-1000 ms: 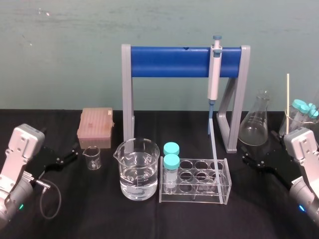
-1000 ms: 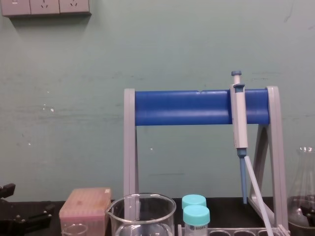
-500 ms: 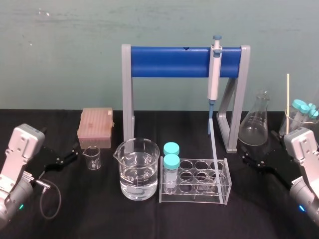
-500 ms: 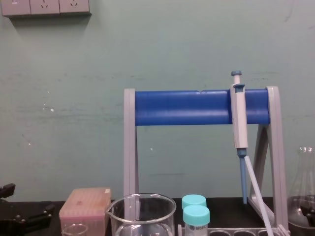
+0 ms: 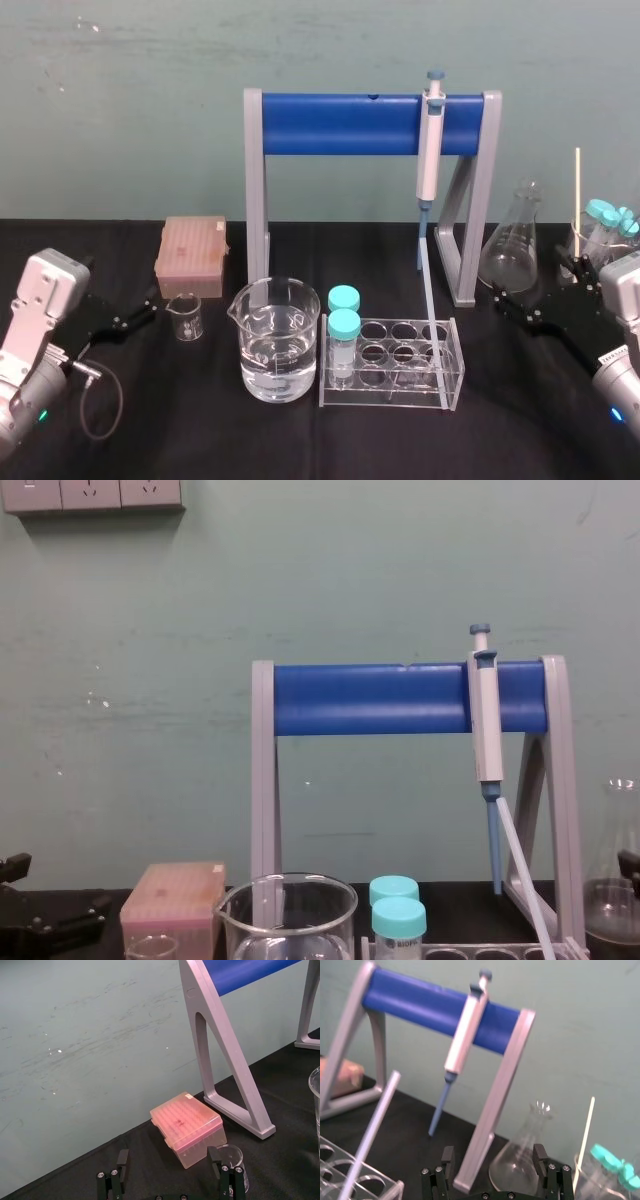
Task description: Pick up the stirring rod with one hand, then place it down.
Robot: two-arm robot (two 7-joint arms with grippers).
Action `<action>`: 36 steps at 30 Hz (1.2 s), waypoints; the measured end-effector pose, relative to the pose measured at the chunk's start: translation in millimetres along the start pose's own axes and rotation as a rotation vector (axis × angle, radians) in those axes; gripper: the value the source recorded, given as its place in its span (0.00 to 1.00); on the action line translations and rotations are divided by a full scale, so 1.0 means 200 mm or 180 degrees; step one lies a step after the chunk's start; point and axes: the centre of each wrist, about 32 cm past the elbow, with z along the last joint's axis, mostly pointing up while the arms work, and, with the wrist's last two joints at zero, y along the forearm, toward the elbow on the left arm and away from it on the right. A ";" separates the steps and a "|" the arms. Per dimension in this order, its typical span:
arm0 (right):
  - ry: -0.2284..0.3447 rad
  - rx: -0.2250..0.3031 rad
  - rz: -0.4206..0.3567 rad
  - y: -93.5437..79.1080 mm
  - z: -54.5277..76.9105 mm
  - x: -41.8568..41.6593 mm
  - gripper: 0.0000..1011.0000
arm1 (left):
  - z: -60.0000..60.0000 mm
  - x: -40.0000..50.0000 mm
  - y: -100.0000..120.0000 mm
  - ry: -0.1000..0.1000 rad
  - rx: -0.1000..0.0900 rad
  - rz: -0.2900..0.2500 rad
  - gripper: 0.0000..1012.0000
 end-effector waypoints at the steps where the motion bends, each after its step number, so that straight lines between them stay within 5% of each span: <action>1: 0.0005 0.0033 0.0004 0.00 0.00 -0.001 0.99 | 0.00 0.000 0.00 0.0000 0.0000 0.0000 0.99; 10: -0.0021 0.0337 0.0217 -0.02 0.06 -0.025 0.99 | 0.00 0.000 0.00 0.0000 0.0000 0.0000 0.99; 18: 0.0001 0.0524 0.0564 0.01 0.10 -0.086 0.99 | 0.00 0.000 0.00 0.0000 0.0000 0.0000 0.99; 27: 0.0234 0.0525 0.0739 0.10 0.09 -0.116 0.99 | 0.00 0.000 0.00 0.0000 0.0000 0.0000 0.99; 36: 0.0626 0.0409 0.0842 0.17 0.08 -0.093 0.99 | 0.00 0.000 0.00 0.0000 0.0000 0.0000 0.99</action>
